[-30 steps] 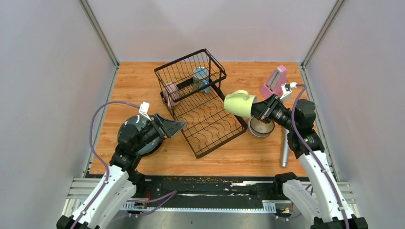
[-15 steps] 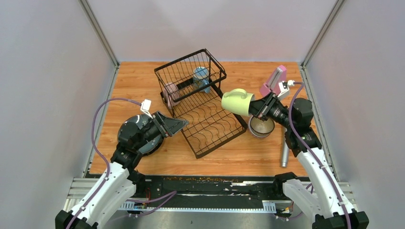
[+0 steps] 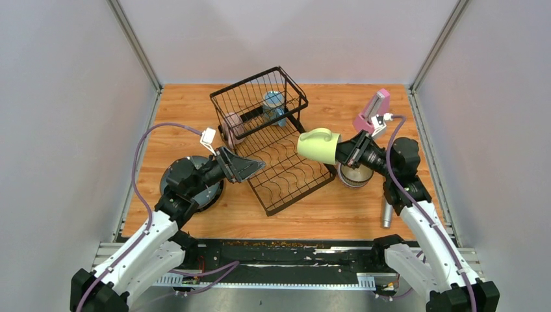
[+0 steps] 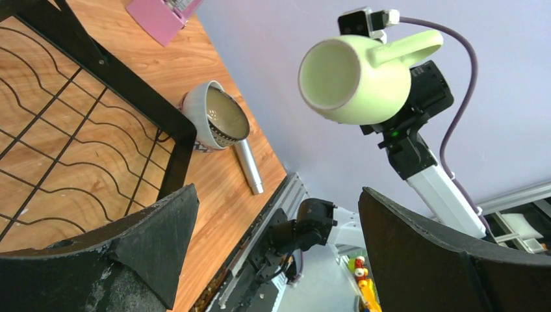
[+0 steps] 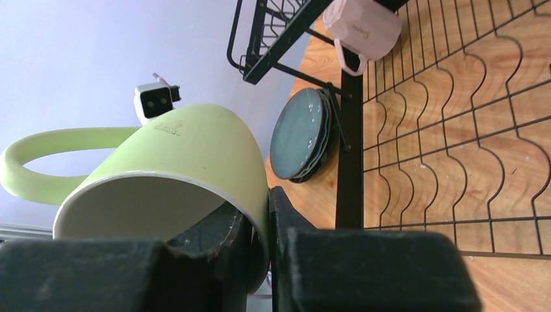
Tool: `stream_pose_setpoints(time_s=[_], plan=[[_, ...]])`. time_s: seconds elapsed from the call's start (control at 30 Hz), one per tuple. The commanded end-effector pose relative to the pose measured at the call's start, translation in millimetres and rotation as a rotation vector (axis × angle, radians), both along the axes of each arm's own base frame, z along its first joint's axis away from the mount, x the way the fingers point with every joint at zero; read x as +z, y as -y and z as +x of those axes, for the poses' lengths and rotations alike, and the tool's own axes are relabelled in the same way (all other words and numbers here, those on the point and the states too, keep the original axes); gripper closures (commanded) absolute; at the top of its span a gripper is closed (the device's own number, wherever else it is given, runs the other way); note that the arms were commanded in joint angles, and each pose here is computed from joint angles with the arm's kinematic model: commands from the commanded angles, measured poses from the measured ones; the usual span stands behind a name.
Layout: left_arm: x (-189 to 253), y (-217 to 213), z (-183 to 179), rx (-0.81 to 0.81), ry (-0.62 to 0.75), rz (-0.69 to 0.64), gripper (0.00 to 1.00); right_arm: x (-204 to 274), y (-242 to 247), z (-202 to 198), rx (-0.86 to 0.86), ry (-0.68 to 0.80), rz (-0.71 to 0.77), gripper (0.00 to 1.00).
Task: Load the mixed dishes into the dish rack
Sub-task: Pick up the cup at the center of the board.
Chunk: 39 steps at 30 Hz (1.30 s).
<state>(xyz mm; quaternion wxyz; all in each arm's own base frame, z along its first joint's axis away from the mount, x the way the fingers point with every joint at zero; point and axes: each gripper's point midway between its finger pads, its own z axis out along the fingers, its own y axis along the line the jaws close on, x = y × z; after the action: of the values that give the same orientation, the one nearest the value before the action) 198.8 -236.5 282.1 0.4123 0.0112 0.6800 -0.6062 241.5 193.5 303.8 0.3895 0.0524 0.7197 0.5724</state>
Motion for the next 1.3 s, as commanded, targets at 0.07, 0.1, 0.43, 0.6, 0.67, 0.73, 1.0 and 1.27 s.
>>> stream_pose_setpoints(time_s=[0.07,0.1,0.43,0.6,0.67,0.73,1.0,1.27], plan=[[30.1,1.8,-1.8,0.000,0.071,-0.082,0.00,36.6,-8.3,-22.6,0.071,0.140,0.090,1.00],[28.5,2.9,-1.9,-0.003,0.047,-0.100,0.00,36.6,-9.4,-24.9,0.080,0.144,0.097,1.00],[49.7,39.0,-4.7,-0.126,0.052,-0.235,0.00,26.7,-19.0,-27.7,0.152,0.099,0.155,1.00],[56.0,53.2,-6.4,-0.168,0.207,-0.141,0.00,20.8,-28.2,-27.0,0.197,0.013,0.157,1.00],[54.1,56.1,-4.2,-0.164,0.263,-0.096,0.00,12.9,-33.7,-25.9,0.216,-0.066,0.153,1.00],[60.1,58.2,-5.6,-0.169,0.347,-0.069,0.00,8.1,-38.3,-28.3,0.255,-0.119,0.152,1.00],[46.9,77.5,-15.7,-0.320,0.488,0.083,0.01,10.6,-44.9,-35.0,0.321,-0.228,0.187,1.00],[46.2,92.9,-20.7,-0.368,0.470,0.080,0.06,4.3,-53.3,-36.8,0.405,-0.351,0.234,1.00]])
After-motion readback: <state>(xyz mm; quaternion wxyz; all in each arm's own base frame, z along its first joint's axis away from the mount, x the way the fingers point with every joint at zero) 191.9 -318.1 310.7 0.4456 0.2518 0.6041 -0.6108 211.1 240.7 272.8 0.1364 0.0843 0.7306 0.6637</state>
